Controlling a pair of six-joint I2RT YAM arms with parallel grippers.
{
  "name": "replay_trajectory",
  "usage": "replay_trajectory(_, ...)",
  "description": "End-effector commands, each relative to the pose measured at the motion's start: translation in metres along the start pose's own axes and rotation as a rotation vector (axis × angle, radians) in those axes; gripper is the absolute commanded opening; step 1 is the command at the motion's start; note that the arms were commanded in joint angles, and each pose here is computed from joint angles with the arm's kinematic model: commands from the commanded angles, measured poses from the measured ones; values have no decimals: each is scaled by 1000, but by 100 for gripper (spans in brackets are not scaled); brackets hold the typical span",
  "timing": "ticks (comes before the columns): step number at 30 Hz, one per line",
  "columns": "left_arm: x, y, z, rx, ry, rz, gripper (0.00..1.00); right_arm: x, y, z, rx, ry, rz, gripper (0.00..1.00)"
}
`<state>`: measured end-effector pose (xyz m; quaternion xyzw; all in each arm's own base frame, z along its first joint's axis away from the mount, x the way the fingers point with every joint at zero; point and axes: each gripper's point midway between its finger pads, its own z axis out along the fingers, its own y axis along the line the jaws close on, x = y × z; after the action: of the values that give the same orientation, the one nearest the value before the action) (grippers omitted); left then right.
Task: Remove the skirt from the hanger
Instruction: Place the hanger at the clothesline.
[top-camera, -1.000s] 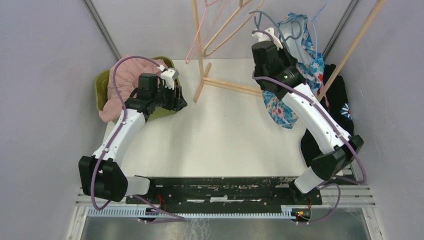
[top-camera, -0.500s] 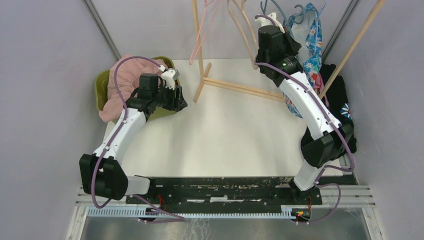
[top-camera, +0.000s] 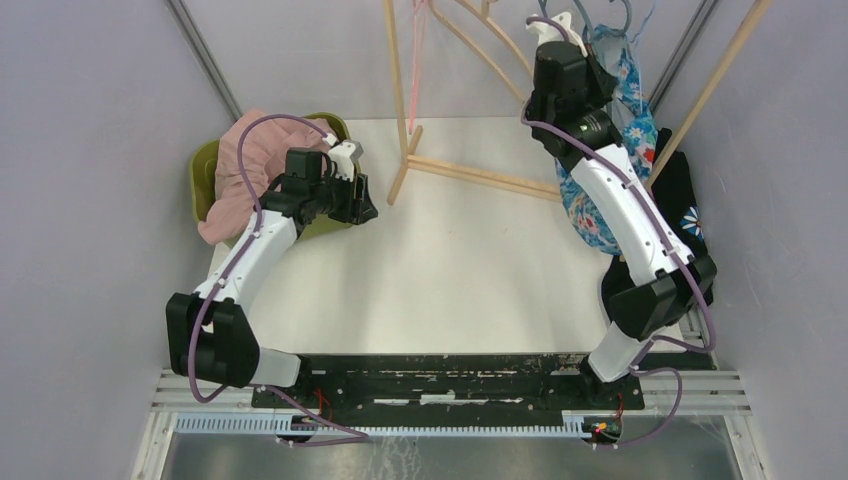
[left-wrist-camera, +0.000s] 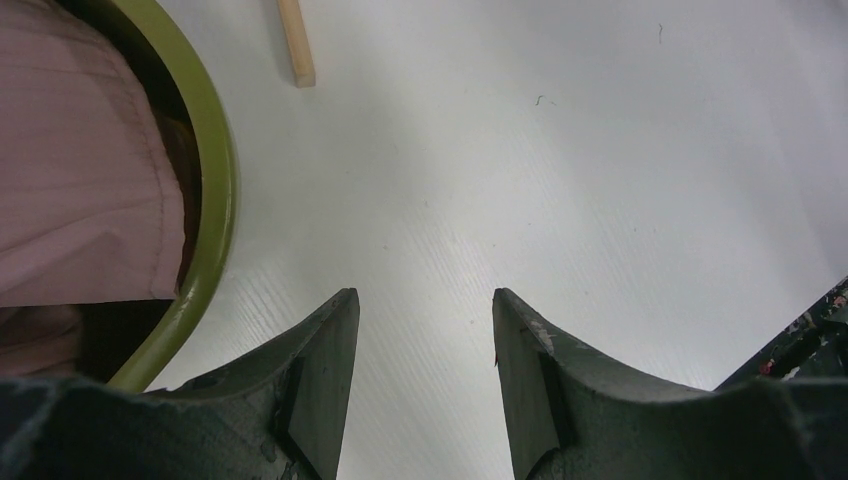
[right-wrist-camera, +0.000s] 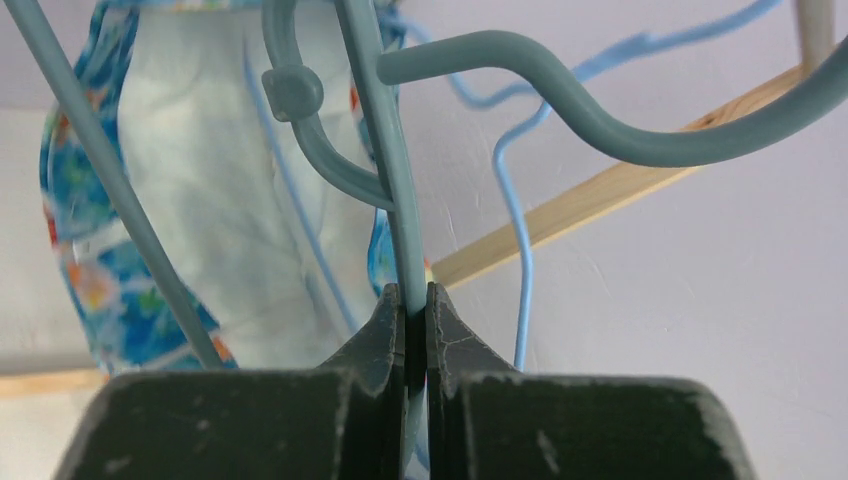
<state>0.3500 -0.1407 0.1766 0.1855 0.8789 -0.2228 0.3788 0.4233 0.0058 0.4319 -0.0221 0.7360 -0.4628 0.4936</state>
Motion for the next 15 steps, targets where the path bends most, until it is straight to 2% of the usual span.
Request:
replay_trajectory(1,-24,-8,-6,21,-68,36,59,-37,-28,1,50,-65,143,1)
replay_trajectory(8,-23,-4,-8,2,-64,46,59,-56,-20,16,61,-89,154,1)
replay_trajectory(15,-20,-2,-6,-7,-49,53,59,-51,-6,52,70,-51,173,1)
